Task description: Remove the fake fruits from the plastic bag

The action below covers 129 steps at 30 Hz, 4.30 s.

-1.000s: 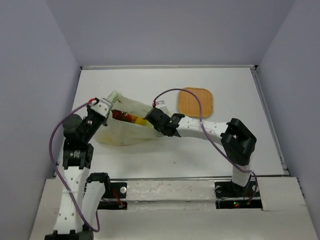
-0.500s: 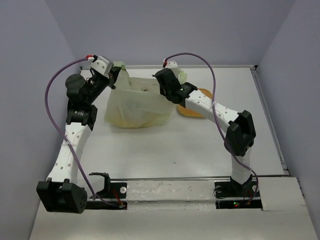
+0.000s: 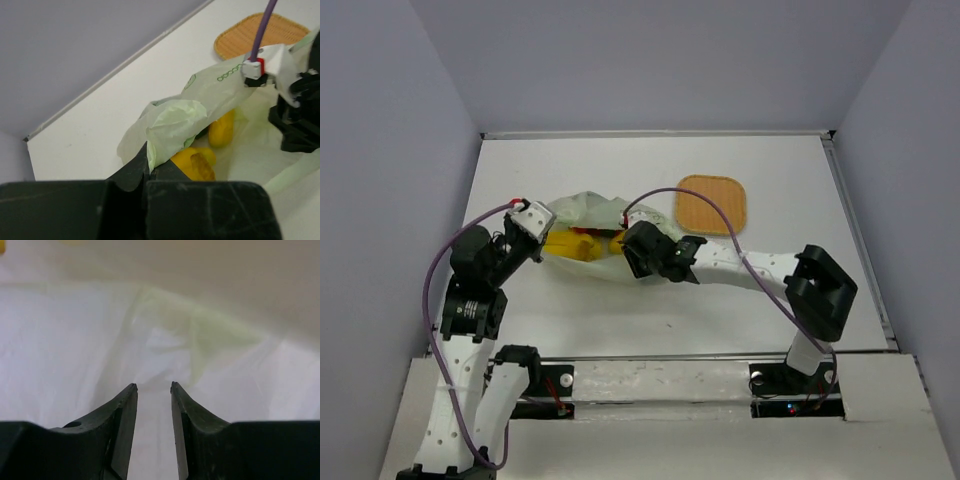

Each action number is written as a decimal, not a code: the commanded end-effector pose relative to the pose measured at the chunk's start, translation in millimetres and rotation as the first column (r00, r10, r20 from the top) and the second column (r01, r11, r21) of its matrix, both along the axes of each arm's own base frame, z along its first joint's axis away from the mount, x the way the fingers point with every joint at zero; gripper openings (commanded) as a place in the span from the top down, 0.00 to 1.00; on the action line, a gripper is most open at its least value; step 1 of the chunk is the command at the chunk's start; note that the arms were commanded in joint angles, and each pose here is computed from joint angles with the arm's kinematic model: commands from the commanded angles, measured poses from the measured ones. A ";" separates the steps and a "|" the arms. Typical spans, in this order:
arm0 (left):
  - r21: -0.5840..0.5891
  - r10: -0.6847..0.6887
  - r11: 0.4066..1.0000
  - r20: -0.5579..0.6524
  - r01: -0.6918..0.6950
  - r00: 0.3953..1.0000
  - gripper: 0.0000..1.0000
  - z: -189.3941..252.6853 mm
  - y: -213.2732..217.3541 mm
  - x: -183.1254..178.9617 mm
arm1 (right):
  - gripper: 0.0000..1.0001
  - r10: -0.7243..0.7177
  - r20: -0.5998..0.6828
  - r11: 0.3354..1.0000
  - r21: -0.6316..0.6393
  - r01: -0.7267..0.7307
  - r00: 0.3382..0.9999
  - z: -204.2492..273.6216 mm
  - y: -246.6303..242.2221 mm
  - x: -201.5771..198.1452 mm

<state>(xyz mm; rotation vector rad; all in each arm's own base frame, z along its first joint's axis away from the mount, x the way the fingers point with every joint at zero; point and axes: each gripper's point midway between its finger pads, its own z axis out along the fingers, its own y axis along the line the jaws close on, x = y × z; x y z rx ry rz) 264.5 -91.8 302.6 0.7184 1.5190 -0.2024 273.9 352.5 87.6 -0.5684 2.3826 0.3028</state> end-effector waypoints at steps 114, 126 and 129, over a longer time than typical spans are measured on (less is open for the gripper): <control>-0.091 0.536 0.838 -0.049 -0.538 0.843 1.00 -8.4 89.3 24.5 | 0.99 -0.573 0.456 0.814 0.410 0.411 0.681 307.4 -167.6 167.0; -0.096 0.534 0.839 -0.038 -0.535 0.844 1.00 -5.6 89.1 23.1 | 0.99 -0.511 0.250 0.831 -0.104 0.547 0.823 85.8 -248.9 200.8; -0.105 0.536 0.837 -0.044 -0.537 0.843 1.00 -5.7 89.1 23.1 | 0.99 -0.530 0.200 0.810 -0.168 0.562 0.824 47.4 -262.7 207.7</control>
